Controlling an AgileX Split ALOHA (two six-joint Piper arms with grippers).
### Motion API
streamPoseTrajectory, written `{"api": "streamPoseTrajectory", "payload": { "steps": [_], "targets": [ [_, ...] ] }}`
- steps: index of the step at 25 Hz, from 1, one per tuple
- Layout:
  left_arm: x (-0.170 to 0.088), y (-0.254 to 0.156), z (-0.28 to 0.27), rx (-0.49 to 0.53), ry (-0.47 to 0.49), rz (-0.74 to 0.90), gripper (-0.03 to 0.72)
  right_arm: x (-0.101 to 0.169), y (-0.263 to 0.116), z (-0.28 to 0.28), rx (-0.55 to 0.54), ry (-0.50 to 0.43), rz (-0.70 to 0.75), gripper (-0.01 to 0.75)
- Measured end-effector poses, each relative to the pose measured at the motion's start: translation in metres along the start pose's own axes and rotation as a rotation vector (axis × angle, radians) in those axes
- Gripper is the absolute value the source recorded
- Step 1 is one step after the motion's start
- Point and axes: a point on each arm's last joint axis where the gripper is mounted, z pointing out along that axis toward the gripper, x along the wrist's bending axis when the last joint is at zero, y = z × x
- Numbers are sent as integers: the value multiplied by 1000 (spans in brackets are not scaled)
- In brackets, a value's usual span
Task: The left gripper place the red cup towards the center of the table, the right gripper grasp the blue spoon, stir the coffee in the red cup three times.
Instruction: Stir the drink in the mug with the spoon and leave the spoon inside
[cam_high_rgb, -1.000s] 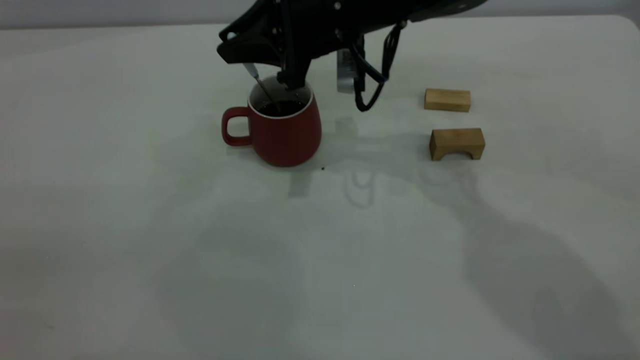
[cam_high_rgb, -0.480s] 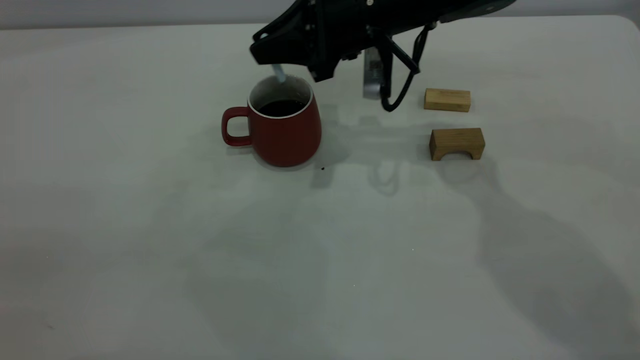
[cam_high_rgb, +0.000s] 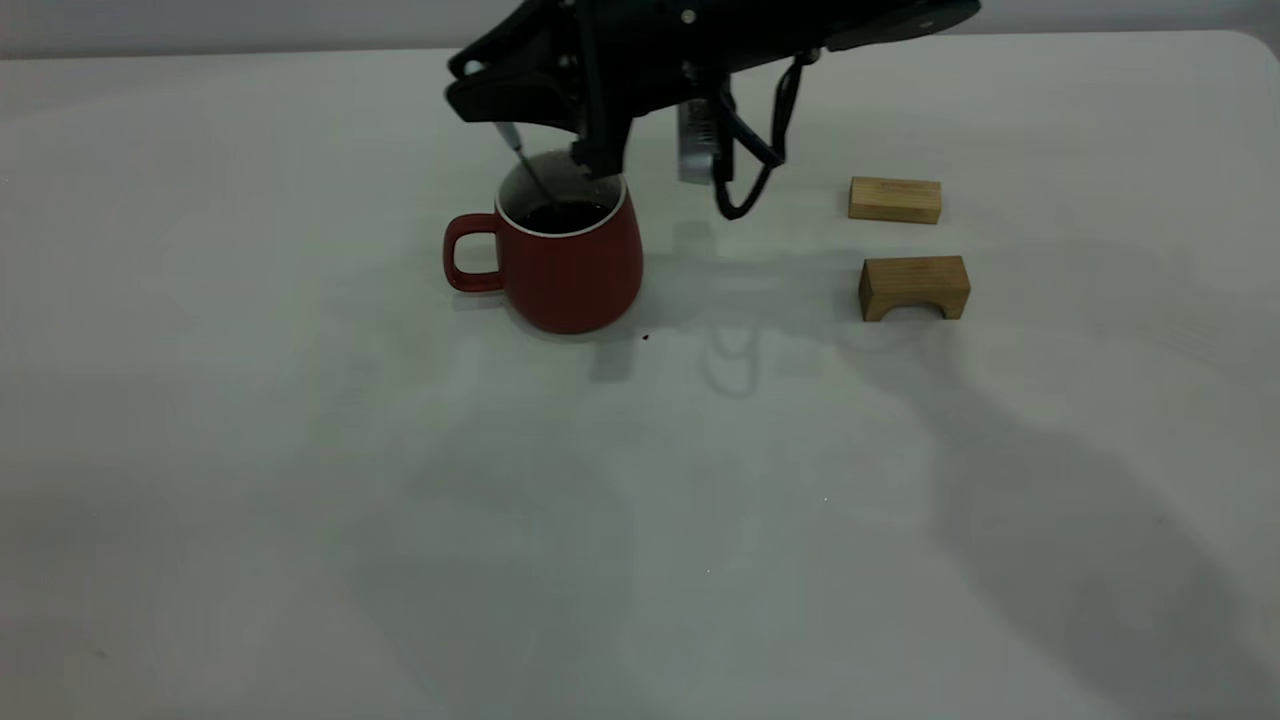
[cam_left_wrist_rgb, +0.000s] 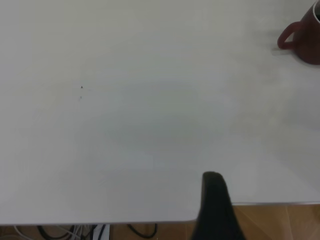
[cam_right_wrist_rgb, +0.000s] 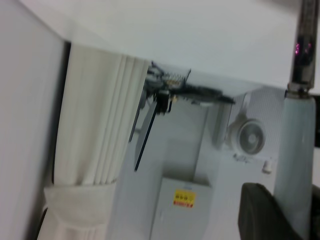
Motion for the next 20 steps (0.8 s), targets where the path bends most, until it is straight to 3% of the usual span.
{"api": "streamPoseTrajectory", "payload": {
  "steps": [8,11,16,20],
  "targets": [
    [0,0,0,0,0,0,594,-4,9,-10,-50,-94,225,149],
    [0,0,0,0,0,0,594,-8,0,1,-10,-80,161,149],
    [0,0,0,0,0,0,594,-5,-7,9,18,-6,-96,149],
    [0,0,0,0,0,0,594,1,1,-1,-1,2,-41,149]
  ]
}}
